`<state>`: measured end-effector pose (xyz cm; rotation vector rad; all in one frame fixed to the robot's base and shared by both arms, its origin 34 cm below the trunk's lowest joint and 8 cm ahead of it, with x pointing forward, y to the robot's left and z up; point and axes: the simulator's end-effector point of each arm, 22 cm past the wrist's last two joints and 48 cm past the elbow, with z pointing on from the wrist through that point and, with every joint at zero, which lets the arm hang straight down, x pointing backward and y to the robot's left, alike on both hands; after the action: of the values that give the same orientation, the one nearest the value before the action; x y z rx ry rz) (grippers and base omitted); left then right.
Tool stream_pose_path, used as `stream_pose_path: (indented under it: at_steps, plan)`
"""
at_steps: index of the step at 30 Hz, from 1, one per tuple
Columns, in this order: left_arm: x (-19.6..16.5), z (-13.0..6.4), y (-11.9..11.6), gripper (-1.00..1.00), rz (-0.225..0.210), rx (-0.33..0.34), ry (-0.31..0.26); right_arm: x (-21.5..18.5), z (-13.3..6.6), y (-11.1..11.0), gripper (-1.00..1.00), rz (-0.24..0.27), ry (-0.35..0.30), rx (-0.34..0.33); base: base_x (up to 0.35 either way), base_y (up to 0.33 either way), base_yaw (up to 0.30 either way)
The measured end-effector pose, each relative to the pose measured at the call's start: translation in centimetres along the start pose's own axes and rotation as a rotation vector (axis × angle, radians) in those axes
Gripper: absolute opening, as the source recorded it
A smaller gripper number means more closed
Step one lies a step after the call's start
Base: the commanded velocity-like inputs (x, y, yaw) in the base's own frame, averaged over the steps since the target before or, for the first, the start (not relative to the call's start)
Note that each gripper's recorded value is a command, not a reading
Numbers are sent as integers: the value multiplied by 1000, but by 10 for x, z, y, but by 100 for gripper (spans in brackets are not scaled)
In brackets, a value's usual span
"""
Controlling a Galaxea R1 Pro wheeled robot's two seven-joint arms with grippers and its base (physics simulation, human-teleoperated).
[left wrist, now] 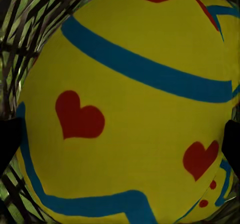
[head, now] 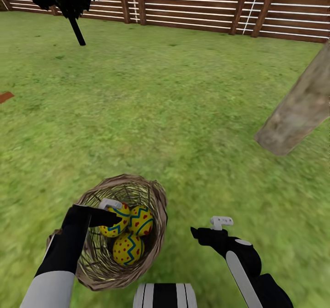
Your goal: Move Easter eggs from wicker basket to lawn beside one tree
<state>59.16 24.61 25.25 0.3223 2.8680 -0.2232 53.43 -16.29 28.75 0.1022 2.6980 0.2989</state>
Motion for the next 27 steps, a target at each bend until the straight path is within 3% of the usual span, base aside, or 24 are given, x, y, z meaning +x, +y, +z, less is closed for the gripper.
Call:
stream_pose_path:
  at_steps: [21,27]
  plan:
    - [-14,-39,-6,-100,-38,-13,-3,-32,-30,10,100,-17,-84,-10,0,0,0]
    - [-16,-49,-22,-100,-30,-1,28,-40,-39,13,100,-22,-107,-13,0,0,0]
